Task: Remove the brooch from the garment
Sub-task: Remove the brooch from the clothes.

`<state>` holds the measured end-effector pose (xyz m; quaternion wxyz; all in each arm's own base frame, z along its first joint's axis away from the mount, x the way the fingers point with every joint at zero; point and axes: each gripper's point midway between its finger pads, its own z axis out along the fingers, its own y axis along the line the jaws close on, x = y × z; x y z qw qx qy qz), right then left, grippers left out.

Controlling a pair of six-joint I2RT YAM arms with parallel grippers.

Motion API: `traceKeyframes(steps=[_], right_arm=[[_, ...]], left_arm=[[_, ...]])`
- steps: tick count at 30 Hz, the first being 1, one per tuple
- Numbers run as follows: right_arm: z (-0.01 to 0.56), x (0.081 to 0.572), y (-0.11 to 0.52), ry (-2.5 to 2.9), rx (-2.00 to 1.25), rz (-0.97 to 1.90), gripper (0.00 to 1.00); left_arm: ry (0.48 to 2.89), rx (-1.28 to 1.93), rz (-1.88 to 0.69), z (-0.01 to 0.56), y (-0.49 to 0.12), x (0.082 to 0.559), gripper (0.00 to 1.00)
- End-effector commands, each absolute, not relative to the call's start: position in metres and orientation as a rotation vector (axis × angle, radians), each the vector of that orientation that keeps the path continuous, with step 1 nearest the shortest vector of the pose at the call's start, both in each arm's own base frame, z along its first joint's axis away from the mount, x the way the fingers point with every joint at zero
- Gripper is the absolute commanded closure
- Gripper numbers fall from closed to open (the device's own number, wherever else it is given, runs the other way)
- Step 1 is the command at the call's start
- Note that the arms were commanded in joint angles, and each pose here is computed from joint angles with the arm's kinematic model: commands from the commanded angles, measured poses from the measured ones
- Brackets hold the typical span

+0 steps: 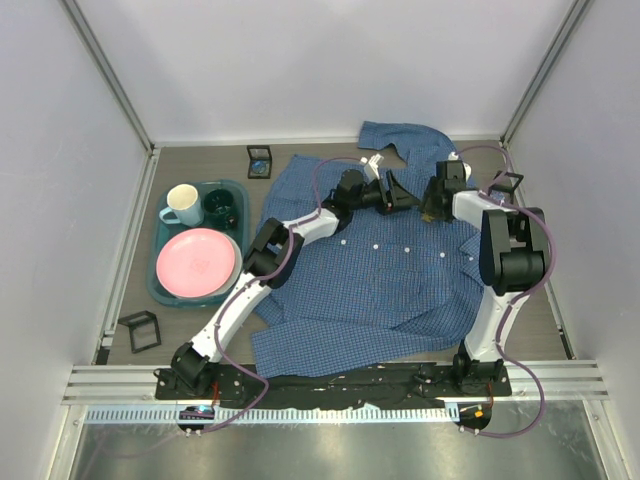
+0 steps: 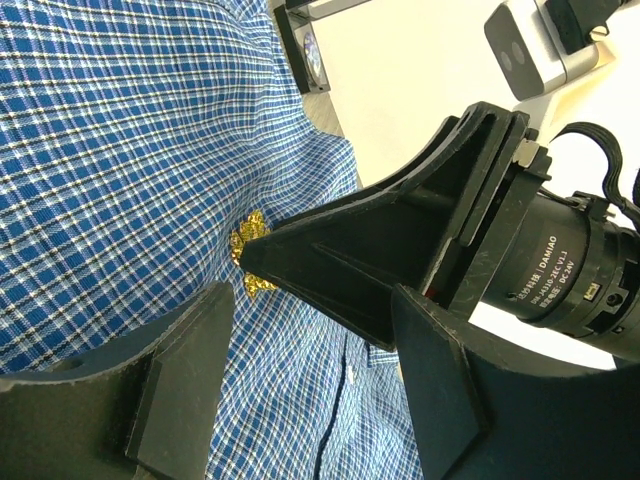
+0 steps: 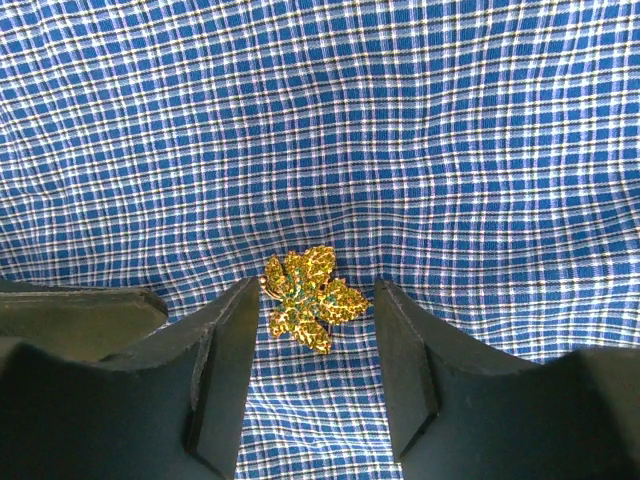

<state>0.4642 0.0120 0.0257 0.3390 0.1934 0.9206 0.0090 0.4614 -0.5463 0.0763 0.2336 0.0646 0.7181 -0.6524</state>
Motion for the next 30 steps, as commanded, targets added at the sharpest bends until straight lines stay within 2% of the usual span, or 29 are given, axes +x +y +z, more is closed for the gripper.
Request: traceKeyframes(steps=[1, 4, 8, 13, 19, 25, 30], right_arm=[[-0.001, 0.451, 0.034, 2.497, 0.456, 0.013, 0.47], [-0.005, 0.448, 0.034, 2.496, 0.494, 0.036, 0.54], [0.000, 0.447, 0.033, 2.433, 0.584, 0.148, 0.67], [0.025, 0.448, 0.022, 2.344, 0.625, 0.214, 0.69], [0.042, 0.447, 0.022, 2.225, 0.684, 0.420, 0.71], [0.043, 0.444, 0.018, 2.136, 0.736, 0.574, 0.71], [0.047, 0.445, 0.020, 2.072, 0.746, 0.691, 0.71]], left_arm=[[1.839, 0.352, -1.892, 0.145, -0.561, 0.427, 0.30], [1.822, 0.373, -1.887, 0.158, -0.559, 0.424, 0.34], [1.841, 0.381, -1.855, 0.163, -0.557, 0.425, 0.47], [1.904, 0.392, -1.820, 0.159, -0.556, 0.423, 0.54], [1.934, 0.442, -1.729, 0.162, -0.553, 0.424, 0.56], [2.013, 0.411, -1.588, 0.141, -0.551, 0.438, 0.60], [2.029, 0.463, -1.461, 0.135, -0.545, 0.442, 0.60]])
